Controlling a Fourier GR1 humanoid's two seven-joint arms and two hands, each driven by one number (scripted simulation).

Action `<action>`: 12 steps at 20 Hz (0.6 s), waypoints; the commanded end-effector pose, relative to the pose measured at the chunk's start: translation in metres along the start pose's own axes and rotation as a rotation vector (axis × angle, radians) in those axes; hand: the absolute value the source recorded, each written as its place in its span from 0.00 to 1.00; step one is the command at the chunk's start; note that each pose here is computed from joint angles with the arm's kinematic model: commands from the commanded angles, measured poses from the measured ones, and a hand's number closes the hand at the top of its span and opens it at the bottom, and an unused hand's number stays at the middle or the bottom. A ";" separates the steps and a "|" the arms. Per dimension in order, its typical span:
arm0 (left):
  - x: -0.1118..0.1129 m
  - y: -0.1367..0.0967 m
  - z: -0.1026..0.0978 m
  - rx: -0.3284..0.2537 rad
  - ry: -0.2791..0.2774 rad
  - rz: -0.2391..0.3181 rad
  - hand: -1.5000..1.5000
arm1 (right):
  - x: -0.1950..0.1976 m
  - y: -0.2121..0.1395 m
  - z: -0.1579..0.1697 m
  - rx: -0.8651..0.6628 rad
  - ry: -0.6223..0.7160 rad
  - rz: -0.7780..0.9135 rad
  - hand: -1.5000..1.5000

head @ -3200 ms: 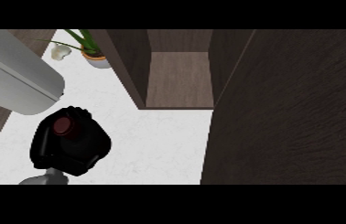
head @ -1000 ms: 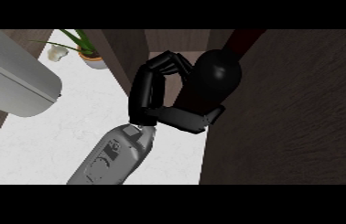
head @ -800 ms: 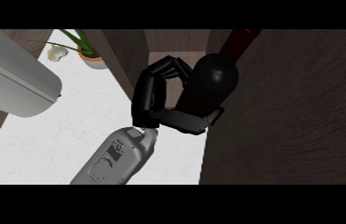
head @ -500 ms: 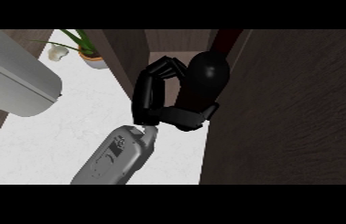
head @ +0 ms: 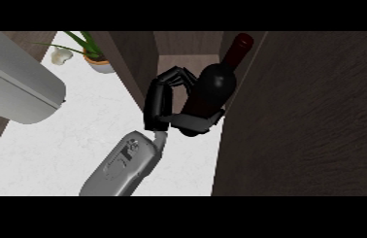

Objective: Pick up the wine, place it into the cabinet and close the cabinet

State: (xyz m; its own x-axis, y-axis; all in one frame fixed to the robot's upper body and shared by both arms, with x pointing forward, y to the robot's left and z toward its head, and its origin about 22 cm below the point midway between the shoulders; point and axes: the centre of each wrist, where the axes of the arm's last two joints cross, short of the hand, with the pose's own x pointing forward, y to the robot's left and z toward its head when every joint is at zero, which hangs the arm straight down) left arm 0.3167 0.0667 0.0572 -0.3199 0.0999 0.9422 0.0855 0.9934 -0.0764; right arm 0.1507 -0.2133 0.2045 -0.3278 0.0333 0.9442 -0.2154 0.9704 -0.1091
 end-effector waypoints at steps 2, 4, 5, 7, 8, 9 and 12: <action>-0.021 0.006 -0.005 0.027 -0.020 -0.061 1.00 | 0.029 -0.001 0.027 0.042 -0.046 -0.026 0.00; -0.023 0.001 0.012 0.031 -0.029 -0.075 1.00 | 0.014 0.001 0.014 0.015 -0.055 -0.029 0.00; -0.023 0.011 -0.003 0.042 -0.033 -0.060 1.00 | 0.016 0.007 0.021 0.007 -0.048 -0.036 0.00; -0.027 0.004 -0.006 0.059 -0.050 -0.062 1.00 | 0.022 -0.002 0.013 0.023 -0.064 -0.019 0.00; -0.006 0.020 -0.013 0.053 -0.010 -0.035 1.00 | 0.019 0.004 0.023 0.012 -0.047 -0.033 0.00; -0.034 0.024 -0.009 0.059 -0.035 -0.031 1.00 | 0.029 -0.003 0.016 0.012 -0.048 -0.026 0.00; -0.031 0.028 -0.025 0.093 -0.037 -0.027 1.00 | 0.012 0.000 0.010 0.008 -0.045 -0.013 0.00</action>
State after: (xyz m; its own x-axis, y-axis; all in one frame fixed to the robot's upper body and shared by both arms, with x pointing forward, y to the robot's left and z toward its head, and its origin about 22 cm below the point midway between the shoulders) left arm 0.3358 0.0788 0.0329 -0.3494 0.0577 0.9352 0.0104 0.9983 -0.0577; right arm 0.1516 -0.2112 0.2046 -0.3375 0.0240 0.9410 -0.2177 0.9706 -0.1028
